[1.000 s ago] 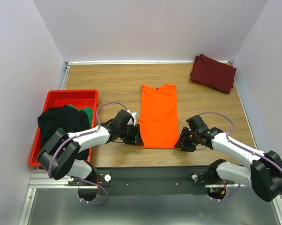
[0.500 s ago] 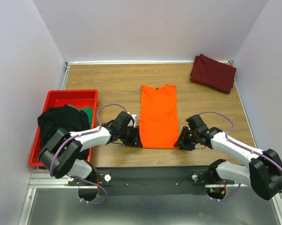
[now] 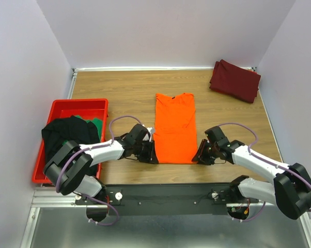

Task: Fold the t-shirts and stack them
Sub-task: Fold the tshirt

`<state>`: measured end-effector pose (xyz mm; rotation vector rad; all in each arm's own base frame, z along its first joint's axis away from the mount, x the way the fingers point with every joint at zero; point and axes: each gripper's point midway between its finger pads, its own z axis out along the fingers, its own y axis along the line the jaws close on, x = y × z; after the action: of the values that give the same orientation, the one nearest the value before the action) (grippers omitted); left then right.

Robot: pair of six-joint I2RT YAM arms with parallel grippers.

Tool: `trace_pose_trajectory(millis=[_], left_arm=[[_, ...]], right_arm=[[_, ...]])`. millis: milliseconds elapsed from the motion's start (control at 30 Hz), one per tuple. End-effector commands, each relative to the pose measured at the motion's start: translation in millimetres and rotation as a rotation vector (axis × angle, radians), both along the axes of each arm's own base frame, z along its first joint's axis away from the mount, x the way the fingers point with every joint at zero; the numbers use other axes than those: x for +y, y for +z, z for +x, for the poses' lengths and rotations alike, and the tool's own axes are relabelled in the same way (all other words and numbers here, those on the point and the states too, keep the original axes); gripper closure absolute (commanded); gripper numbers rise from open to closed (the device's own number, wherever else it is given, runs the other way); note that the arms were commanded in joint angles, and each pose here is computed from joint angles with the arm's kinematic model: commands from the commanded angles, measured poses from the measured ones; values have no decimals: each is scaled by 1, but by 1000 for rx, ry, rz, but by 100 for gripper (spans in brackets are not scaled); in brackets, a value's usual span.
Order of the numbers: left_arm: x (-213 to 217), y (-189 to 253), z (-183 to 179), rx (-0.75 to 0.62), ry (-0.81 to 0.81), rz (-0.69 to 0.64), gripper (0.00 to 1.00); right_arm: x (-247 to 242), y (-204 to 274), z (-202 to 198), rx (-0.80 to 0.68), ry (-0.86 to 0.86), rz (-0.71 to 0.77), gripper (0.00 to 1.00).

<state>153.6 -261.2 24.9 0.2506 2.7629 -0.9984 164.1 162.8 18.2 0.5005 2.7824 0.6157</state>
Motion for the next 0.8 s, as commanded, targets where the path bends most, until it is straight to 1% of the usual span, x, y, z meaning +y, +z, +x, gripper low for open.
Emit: trace_pose_trajectory(millis=[0, 67, 100, 133, 167, 233, 300, 333, 433, 600, 767], left_arm=[[5, -10, 4, -4, 38, 56, 66], [2, -8, 7, -11, 46, 50, 71], [1, -6, 9, -17, 49, 45, 74], [0, -5, 11, -20, 53, 42, 78], [-2, -1, 13, -29, 53, 36, 90], [-1, 2, 15, -44, 56, 39, 100], [2, 5, 17, -63, 59, 51, 100], [4, 6, 17, -69, 58, 56, 100], [10, 7, 14, -83, 50, 70, 100], [11, 10, -4, -78, 39, 49, 100], [7, 17, -23, -84, 29, 20, 100]], right_arm=[[-10, -14, -5, 18, -14, -44, 64], [-9, -14, -4, 13, -9, -44, 66], [-9, -14, -5, 14, -7, -44, 71], [-9, -14, -5, 12, -2, -45, 72], [-9, -13, -4, 10, 5, -45, 75], [-6, -11, -5, 6, 30, -33, 84], [-5, -11, -8, 11, 51, -22, 89], [-2, -11, -12, 22, 71, -6, 94], [-1, -14, -25, 39, 123, 19, 100], [2, -9, -37, 29, 165, 71, 100], [4, 0, -45, 5, 174, 87, 99]])
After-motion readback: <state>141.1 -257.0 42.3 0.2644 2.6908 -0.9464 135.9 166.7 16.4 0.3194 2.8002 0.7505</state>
